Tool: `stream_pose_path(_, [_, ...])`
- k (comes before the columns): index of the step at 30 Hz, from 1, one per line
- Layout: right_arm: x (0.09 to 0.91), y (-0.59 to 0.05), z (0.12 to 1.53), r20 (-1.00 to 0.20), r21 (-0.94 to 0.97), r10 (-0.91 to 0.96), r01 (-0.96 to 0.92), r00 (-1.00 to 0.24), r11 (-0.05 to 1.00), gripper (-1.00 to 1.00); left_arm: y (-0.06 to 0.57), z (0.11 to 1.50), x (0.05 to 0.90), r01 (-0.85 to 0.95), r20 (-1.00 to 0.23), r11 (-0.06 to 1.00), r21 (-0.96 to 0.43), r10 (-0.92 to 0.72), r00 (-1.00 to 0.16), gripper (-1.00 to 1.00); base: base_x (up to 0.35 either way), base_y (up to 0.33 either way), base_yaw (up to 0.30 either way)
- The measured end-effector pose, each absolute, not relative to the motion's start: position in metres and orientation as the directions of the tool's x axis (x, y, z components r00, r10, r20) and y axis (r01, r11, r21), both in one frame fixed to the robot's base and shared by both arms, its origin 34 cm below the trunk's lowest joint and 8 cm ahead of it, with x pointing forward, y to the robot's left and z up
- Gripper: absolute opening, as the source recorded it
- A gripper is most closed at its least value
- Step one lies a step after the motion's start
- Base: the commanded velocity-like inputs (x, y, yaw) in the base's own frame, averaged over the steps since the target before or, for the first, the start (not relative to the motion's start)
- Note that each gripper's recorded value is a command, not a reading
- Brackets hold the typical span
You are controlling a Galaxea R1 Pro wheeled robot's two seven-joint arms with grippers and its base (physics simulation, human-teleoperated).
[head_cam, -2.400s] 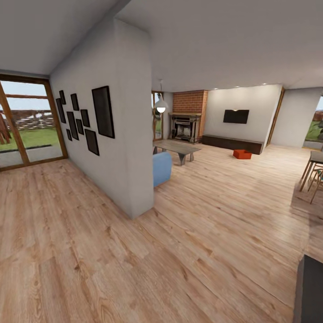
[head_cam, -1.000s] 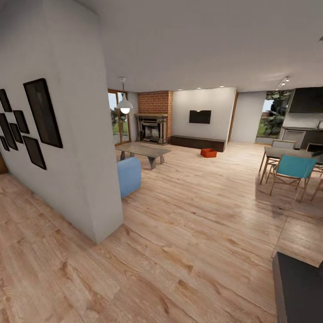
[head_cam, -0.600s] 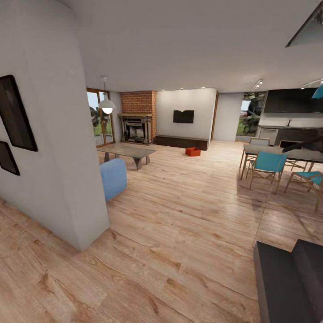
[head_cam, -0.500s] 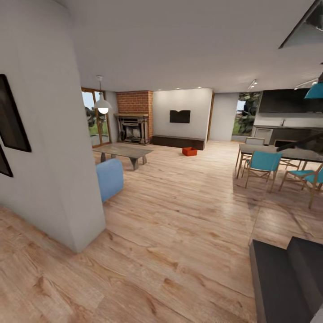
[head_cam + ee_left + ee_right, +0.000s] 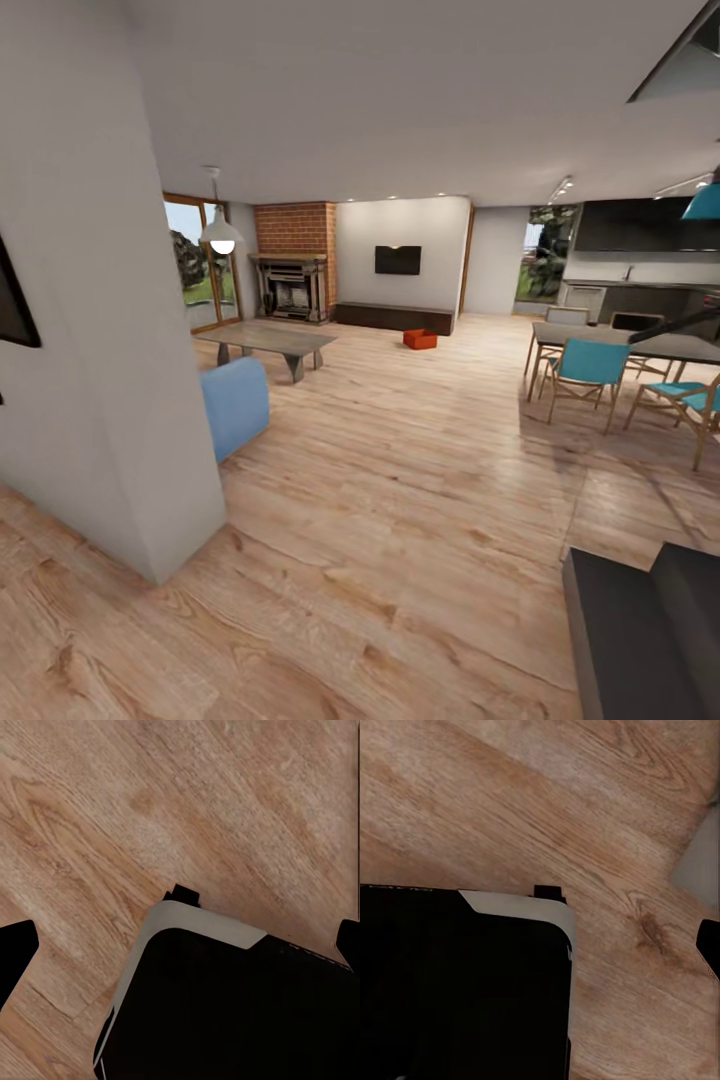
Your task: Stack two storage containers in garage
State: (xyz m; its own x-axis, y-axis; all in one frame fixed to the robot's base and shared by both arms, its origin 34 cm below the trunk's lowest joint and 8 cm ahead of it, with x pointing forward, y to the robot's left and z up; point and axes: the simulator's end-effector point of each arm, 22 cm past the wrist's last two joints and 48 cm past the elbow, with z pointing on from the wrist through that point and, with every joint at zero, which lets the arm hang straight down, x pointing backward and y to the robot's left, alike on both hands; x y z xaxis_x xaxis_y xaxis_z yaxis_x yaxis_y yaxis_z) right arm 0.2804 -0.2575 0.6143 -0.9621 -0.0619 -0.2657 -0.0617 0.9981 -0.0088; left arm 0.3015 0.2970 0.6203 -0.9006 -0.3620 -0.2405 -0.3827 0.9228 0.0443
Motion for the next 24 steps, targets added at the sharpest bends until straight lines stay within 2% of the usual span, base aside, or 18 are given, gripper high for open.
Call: stream_pose_path(24, [0.2799,-0.2574,0.6142,-0.264,-0.008,-0.051,-0.051,-0.963,0.999,1.0,0.296,0.6202,0.3011,-0.381,-0.239,0.924,0.044,-0.36,-0.902,1.0,0.323,0.0,0.0])
